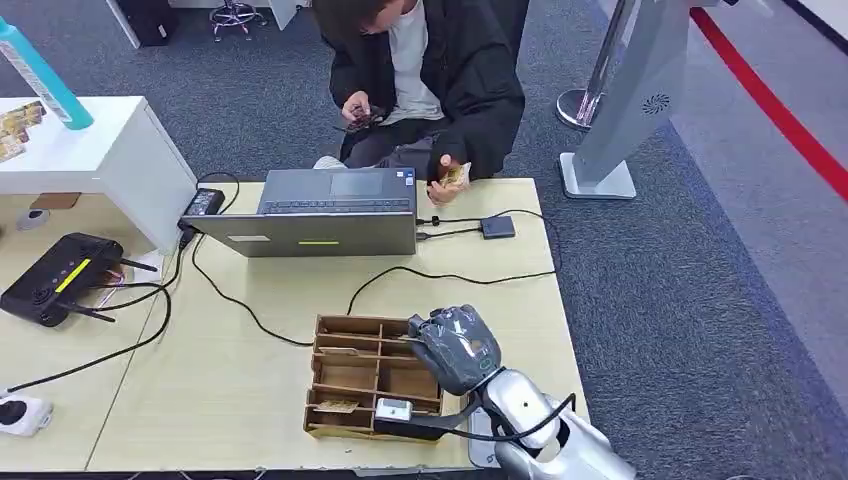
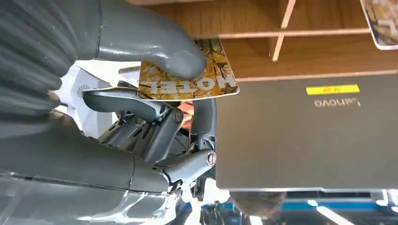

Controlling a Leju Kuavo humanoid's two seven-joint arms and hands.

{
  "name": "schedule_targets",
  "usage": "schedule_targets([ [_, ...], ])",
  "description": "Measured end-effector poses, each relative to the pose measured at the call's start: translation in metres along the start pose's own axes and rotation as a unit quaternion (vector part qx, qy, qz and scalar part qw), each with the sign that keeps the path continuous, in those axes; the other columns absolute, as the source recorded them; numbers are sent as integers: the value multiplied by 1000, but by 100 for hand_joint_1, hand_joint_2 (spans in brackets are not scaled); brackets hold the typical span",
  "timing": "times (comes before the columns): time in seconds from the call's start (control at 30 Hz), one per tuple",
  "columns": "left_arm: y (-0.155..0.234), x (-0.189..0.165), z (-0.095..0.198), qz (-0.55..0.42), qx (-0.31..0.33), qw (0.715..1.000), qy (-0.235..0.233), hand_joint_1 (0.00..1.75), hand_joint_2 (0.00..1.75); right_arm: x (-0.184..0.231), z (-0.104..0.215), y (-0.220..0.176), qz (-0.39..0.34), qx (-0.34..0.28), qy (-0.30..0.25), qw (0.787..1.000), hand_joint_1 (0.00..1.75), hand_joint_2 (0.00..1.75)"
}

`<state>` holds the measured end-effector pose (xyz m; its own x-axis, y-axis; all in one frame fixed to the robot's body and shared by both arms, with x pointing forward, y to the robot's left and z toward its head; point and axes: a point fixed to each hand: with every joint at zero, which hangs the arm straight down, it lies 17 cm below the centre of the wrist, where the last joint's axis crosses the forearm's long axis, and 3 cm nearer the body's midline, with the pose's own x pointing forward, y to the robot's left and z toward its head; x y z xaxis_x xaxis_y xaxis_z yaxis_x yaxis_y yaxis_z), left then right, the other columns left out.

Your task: Pass the card to the sensor for recognition and then transmit it.

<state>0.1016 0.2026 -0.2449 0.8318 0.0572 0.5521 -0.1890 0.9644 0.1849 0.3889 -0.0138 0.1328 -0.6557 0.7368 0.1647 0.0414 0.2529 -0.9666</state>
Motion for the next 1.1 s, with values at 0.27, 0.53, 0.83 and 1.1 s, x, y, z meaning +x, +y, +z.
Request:
schedule_targets([
  [0.27,0,1,0,3,0,1000,-4,0,0,8,-2,-27,8,-48,-12,999,175,175],
  [0.53,0,2,0,5,1,1000,-7,0,0,14,-6,-55,9,-87,-21,996,175,175],
  [0.83,0,3,0,5,-2,1000,-9,0,0,21,-7,-97,17,-149,-38,988,175,175],
  [1.1,-3,5,0,0,-9,1000,-13,0,0,27,-8,-120,22,-193,-57,979,175,175],
])
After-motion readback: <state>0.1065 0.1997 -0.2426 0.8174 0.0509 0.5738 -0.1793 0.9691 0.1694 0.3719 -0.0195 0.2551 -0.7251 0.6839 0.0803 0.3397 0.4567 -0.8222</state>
